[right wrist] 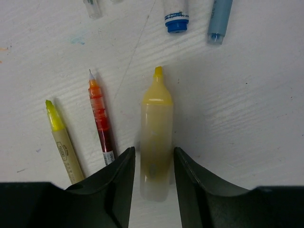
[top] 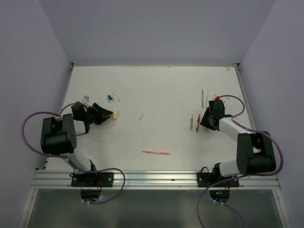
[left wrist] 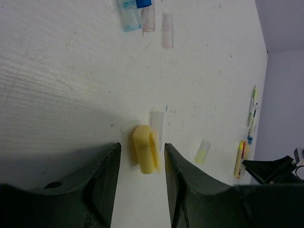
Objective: Open the pen caps
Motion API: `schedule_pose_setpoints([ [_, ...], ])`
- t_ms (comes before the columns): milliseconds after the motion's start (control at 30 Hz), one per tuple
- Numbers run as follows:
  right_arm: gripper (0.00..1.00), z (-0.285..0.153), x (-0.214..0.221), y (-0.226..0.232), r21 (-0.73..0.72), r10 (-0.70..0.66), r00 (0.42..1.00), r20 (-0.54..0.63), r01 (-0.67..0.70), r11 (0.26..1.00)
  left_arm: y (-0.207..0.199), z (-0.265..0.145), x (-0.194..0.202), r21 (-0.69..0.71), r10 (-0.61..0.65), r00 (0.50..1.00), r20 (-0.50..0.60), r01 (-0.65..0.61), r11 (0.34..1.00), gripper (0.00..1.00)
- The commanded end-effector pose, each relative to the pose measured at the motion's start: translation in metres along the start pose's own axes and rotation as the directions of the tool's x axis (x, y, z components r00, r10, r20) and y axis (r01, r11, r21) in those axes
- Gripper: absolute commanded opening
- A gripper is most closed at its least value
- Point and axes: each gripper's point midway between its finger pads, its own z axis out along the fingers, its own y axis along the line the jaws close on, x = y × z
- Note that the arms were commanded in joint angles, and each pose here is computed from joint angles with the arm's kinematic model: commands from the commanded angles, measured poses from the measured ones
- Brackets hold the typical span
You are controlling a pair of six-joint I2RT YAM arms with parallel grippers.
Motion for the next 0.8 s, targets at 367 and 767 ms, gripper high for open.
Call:
schedule_pose_setpoints([
  [367, 0.48, -0.016, -0.011, 0.005, -0.035, -0.002, 0.999, 0.037, 0.004, 0.999, -0.010, -0.011, -0.013, 0.003, 0.050, 0.997, 0.059, -0.051, 0.999, 0.47],
  [767, 0.49, -0.075, -0.027, 0.042, -0.157, -0.128, 0.986, 0.107, 0.144, 0.977, -0.046, -0.052, -0.002, 0.064, 0.080, 0.991, 0.106, -0.087, 0.994, 0.48],
])
